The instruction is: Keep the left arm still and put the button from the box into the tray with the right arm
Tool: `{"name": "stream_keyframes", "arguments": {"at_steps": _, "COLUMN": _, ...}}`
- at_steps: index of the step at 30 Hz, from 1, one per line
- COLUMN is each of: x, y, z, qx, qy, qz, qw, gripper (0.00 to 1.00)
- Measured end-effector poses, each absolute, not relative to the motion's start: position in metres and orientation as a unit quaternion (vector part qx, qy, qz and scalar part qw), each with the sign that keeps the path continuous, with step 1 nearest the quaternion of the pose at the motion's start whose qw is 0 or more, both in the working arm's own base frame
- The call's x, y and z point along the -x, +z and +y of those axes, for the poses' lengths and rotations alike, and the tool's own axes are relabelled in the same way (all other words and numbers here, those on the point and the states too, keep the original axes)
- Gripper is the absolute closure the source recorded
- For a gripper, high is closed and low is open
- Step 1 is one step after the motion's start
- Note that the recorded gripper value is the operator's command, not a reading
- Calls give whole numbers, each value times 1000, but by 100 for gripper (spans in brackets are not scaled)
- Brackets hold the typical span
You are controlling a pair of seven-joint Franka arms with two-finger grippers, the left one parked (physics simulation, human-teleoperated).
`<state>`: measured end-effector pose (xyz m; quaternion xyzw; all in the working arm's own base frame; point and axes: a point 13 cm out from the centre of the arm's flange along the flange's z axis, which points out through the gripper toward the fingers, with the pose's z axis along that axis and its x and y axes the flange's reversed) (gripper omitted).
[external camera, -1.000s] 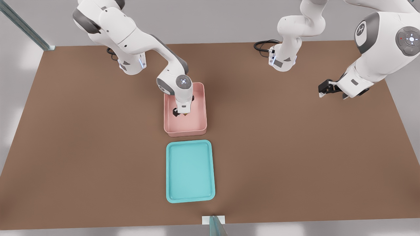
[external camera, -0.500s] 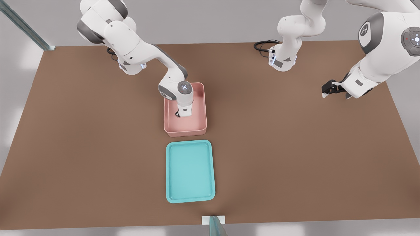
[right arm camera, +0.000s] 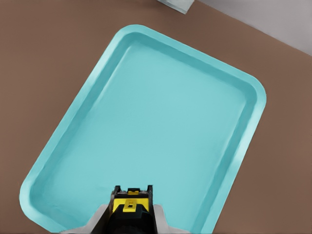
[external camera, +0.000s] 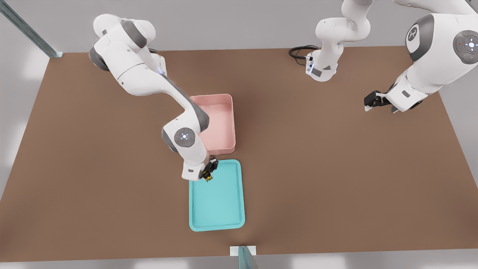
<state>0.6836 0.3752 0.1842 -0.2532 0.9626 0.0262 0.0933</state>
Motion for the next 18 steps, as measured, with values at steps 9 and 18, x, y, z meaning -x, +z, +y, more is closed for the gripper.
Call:
{"name": "stream_keyframes", "arguments": {"at_steps": 9, "x": -707, "y": 129, "z": 353, "qx": 244, "qy": -8, "qz": 965, "qw": 92, "gripper": 0}}
{"name": "stream_keyframes", "arguments": {"at_steps": 18, "x": -696, "y": 420, "z": 104, "qx": 37, "qy": -55, "qz": 989, "qw": 132, "gripper": 0}}
